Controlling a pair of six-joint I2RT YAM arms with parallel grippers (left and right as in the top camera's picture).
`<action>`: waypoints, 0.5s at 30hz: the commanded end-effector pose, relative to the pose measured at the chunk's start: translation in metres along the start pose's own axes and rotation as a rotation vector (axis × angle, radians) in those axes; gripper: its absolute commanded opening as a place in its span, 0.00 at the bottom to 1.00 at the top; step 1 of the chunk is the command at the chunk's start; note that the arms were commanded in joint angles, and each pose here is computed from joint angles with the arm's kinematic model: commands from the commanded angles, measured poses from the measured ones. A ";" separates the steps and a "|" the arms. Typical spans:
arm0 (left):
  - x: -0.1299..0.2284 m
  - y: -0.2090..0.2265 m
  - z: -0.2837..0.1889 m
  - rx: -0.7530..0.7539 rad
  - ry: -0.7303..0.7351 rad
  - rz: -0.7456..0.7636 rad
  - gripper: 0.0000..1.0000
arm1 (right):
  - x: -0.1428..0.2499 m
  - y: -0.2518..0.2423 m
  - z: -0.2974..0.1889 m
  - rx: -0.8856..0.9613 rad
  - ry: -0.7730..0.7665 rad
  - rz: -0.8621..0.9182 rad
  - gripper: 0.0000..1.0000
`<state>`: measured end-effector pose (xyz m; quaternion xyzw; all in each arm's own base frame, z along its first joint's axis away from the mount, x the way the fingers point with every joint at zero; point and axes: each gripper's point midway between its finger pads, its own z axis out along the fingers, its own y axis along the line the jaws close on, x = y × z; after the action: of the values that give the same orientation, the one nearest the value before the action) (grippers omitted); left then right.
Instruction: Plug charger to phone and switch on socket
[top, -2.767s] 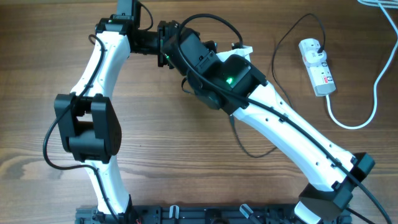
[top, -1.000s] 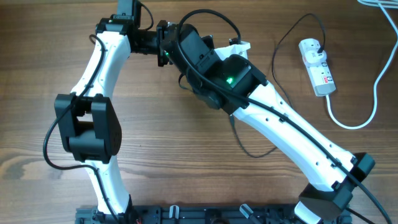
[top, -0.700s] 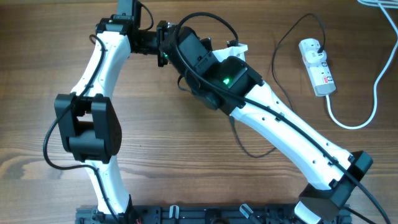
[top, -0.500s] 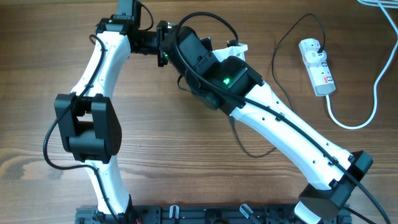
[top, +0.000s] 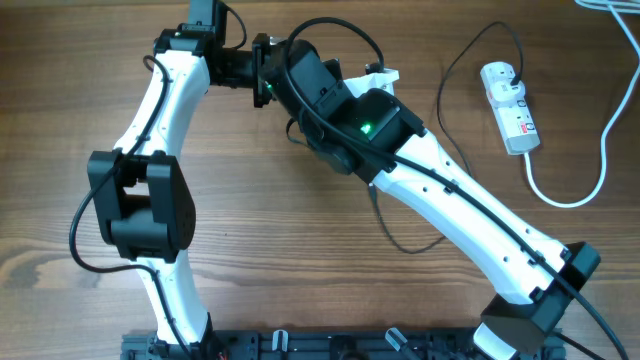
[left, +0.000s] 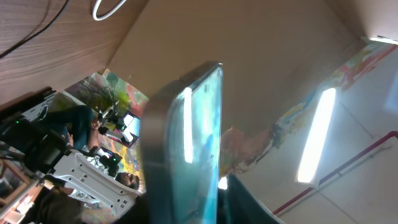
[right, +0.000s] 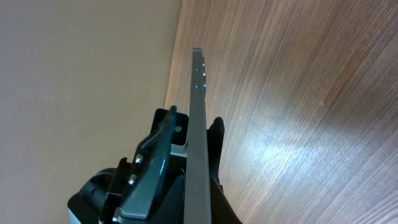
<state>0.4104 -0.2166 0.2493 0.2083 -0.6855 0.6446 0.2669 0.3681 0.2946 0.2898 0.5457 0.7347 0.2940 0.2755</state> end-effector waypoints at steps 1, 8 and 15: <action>0.020 -0.011 0.001 0.017 0.031 0.052 0.31 | 0.017 -0.009 0.006 0.038 0.064 -0.013 0.04; 0.020 -0.011 0.001 0.017 0.031 0.052 0.23 | 0.018 -0.006 0.006 0.027 0.067 -0.008 0.04; 0.020 -0.011 0.001 0.017 0.031 0.052 0.04 | 0.017 -0.008 0.006 0.033 0.066 -0.013 0.05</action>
<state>0.4104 -0.2148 0.2507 0.2080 -0.6811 0.6483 0.2694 0.3721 0.2992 0.2924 0.5671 0.7142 0.3156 0.2622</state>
